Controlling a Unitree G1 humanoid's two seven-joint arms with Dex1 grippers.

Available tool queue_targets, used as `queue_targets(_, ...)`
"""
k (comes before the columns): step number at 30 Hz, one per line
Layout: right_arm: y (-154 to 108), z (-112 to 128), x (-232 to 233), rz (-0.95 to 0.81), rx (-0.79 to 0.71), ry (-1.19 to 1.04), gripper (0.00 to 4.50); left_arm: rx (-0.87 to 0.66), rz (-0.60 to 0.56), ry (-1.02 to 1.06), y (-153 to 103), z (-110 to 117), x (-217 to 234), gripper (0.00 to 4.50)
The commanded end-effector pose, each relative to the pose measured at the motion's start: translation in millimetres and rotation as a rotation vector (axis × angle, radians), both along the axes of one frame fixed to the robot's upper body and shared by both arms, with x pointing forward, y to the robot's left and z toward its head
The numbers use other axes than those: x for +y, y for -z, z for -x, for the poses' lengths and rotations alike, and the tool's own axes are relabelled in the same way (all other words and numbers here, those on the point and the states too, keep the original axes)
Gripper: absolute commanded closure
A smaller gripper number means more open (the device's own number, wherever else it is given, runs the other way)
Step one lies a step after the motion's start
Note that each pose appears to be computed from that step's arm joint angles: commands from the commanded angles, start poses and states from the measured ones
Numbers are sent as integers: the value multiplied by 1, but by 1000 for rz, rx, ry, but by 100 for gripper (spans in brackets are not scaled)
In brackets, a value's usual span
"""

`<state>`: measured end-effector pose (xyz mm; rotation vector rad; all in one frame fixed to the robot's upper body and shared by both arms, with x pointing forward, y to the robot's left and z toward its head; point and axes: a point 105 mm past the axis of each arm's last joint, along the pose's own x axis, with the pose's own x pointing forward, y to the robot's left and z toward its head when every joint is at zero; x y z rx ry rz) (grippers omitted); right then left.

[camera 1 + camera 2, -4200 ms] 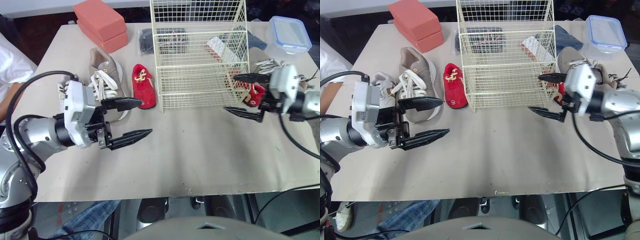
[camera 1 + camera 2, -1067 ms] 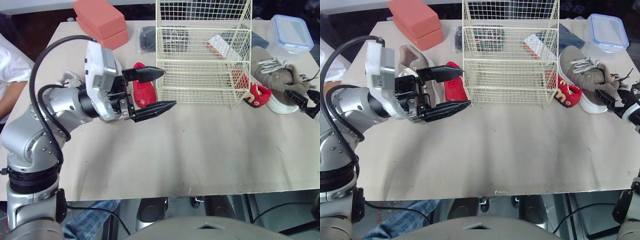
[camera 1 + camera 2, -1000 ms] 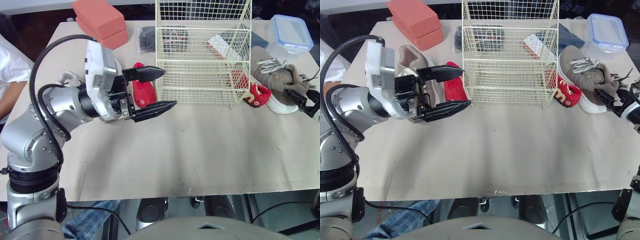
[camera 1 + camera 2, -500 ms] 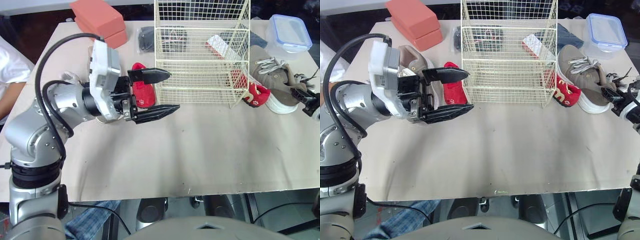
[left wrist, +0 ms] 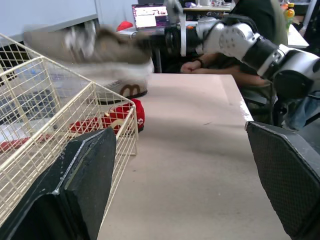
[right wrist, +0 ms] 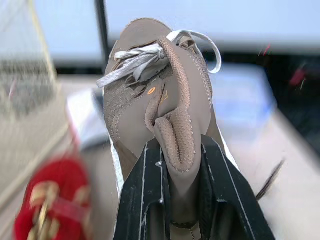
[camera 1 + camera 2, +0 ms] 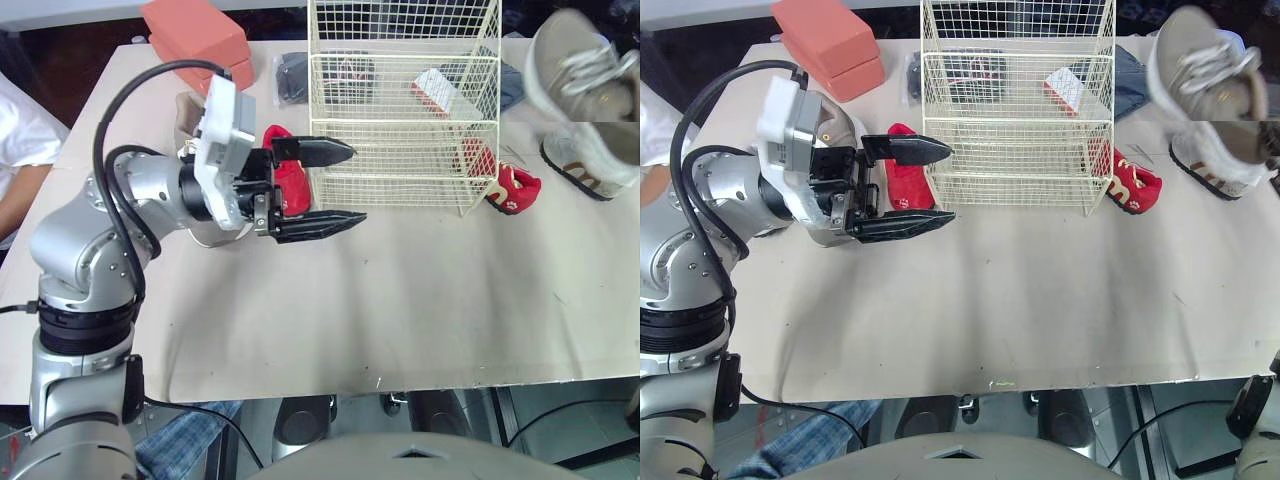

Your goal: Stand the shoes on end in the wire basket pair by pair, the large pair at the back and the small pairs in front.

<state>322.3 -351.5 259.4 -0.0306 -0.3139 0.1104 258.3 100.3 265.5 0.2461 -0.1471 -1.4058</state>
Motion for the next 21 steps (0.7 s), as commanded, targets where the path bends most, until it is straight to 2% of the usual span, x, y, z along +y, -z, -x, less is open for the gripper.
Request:
queue_targets(1, -75, 28, 27, 138, -333, -68, 448, -66, -10, -3, -12, 0, 6, 0)
queue_targets(4, -85, 34, 69, 404, -383, -202, 448, -106, -24, -41, -19, -5, 16, 0)
queue_targets(9, -90, 45, 114, 723, -454, -376, 448, -152, -45, -71, -29, -7, 30, 0)
queue_targets(12, -83, 56, 139, 923, -497, -508, 448, -163, -58, -65, -33, -3, 34, 0)
queue_targets(21, -54, 79, 173, 1316, -549, -831, 448, -154, -39, -30, -36, 1, 37, 0)
